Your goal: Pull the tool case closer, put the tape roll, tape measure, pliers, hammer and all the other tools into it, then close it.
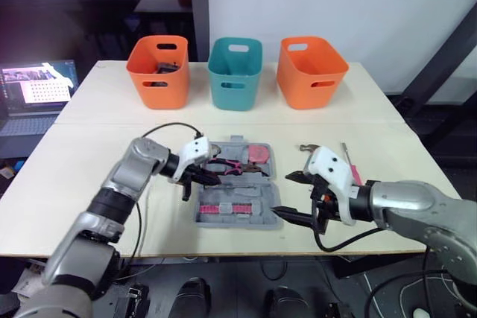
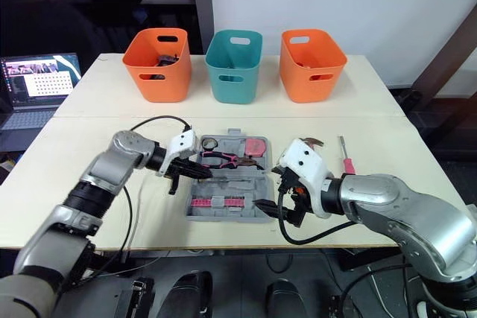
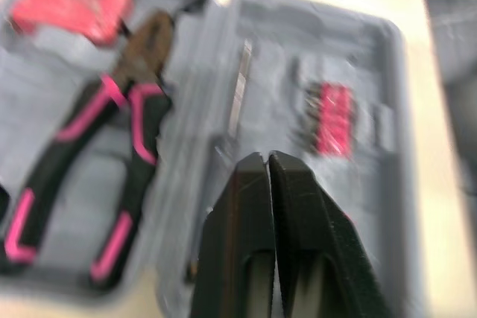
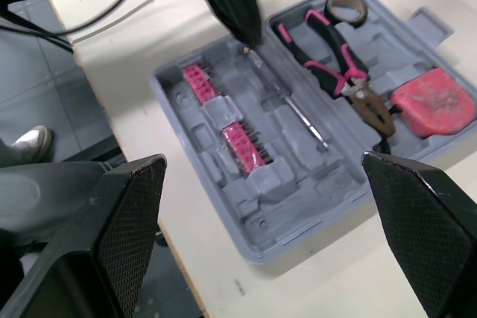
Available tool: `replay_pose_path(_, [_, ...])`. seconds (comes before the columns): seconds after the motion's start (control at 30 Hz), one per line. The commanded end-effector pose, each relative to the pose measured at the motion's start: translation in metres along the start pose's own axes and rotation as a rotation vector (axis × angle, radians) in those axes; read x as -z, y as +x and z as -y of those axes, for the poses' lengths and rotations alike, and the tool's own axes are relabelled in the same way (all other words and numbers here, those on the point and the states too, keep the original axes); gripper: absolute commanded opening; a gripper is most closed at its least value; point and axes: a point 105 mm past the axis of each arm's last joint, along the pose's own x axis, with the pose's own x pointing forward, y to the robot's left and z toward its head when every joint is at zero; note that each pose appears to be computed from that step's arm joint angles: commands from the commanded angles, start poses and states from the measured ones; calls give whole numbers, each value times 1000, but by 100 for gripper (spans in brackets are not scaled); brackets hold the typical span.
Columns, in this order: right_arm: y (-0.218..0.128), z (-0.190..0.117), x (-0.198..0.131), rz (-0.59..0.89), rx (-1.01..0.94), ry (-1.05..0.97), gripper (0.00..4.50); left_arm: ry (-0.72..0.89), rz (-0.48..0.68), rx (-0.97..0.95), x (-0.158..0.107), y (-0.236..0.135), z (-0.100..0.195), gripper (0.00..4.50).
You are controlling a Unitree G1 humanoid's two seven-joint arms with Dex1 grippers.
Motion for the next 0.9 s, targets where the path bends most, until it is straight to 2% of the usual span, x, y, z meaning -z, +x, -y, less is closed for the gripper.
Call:
replay_pose_path(0.03, [-4, 2, -8, 19, 17, -34, 450, 60, 60, -56, -9, 2, -11, 2])
replay_pose_path(0.3, [-6, 1, -7, 10, 36, -38, 450, 64, 9, -20, 4, 21, -13, 2])
replay_pose_path(0.43, [-7, 2, -6, 5, 48, -38, 450, 70, -127, 10, 44, 29, -3, 2])
replay_pose_path(0.57, [-8, 2, -4, -4, 53, -39, 450, 80, -154, 16, 55, 31, -1, 2])
replay_pose_path(0.63, [-9, 3, -3, -7, 59, -42, 450, 75, -139, -9, 52, 32, -5, 2])
replay_pose_path(0.8, [-11, 5, -2, 2, 91, -75, 450, 8, 6, -31, 25, 24, -16, 2])
replay_pose_path(0.9, [-15, 13, -3, 51, 175, -131, 450, -10, 89, -8, 11, 6, -16, 2])
